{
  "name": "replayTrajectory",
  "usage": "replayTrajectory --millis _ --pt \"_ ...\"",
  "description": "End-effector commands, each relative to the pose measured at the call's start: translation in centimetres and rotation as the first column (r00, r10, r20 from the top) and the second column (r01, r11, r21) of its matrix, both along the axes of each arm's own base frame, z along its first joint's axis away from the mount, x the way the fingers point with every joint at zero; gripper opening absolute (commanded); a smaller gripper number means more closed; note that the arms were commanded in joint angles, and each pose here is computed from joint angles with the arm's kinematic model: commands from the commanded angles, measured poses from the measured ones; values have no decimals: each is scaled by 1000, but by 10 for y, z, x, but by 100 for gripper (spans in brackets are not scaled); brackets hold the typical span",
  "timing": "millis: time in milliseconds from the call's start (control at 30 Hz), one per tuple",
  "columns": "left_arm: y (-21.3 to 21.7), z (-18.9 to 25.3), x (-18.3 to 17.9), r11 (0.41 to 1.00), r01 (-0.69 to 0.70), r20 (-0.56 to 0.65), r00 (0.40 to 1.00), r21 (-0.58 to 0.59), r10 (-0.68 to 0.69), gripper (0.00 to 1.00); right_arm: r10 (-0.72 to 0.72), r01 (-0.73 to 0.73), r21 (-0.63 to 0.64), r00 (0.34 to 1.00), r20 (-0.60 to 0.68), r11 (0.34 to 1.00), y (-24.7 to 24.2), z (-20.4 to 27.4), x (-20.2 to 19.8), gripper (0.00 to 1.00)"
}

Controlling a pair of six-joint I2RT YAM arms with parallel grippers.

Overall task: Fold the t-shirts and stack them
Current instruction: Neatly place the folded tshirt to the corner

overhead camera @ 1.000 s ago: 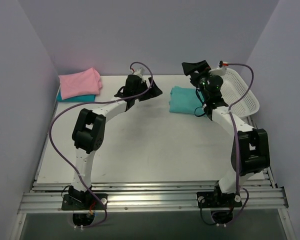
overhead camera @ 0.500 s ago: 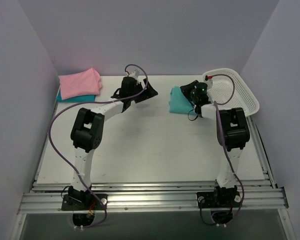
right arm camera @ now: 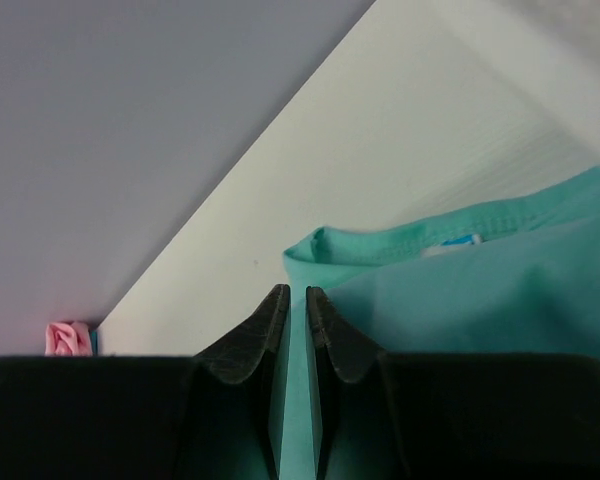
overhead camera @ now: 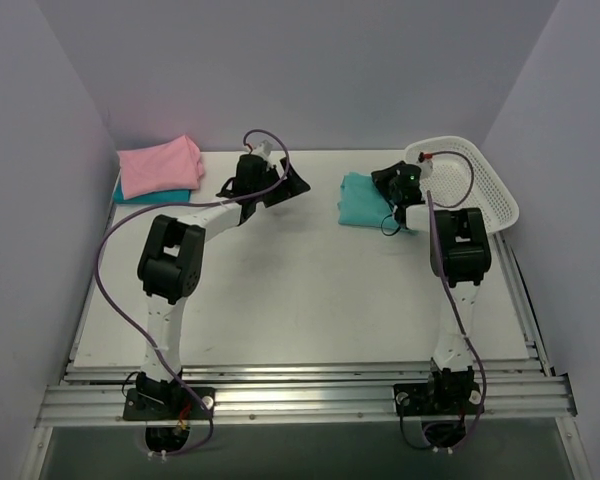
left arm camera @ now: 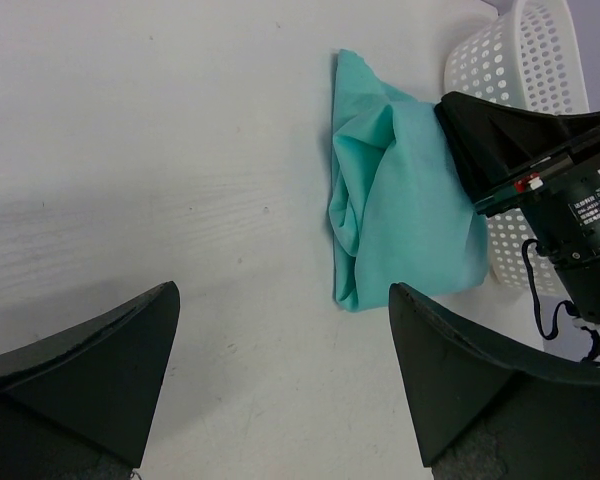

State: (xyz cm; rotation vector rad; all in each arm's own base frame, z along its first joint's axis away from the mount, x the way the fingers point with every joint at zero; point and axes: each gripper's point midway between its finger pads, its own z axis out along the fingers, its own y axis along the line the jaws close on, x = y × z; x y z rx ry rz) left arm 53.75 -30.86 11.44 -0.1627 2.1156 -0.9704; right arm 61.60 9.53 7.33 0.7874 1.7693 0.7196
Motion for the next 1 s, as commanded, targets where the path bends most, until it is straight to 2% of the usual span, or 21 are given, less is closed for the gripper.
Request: replayTrajectory --millis 0,233,600,700,967 --pt "3 48 3 998 16 100 995 -55 -10 94 -36 34 32 998 57 999 -19 6 6 9" --pt "4 57 -3 997 15 100 995 -69 -8 94 -49 46 59 998 35 997 -26 -14 11 8" --pt "4 40 -1 996 -17 5 1000 -86 17 94 -34 35 107 999 -13 994 -18 -54 -1 8" --pt "10 39 0 996 -37 -8 999 -79 36 95 -5 7 119 1000 -16 993 -1 -56 -6 7" --pt "54 25 14 987 -148 -86 986 -66 142 95 133 -131 113 991 -14 985 90 -49 -27 7"
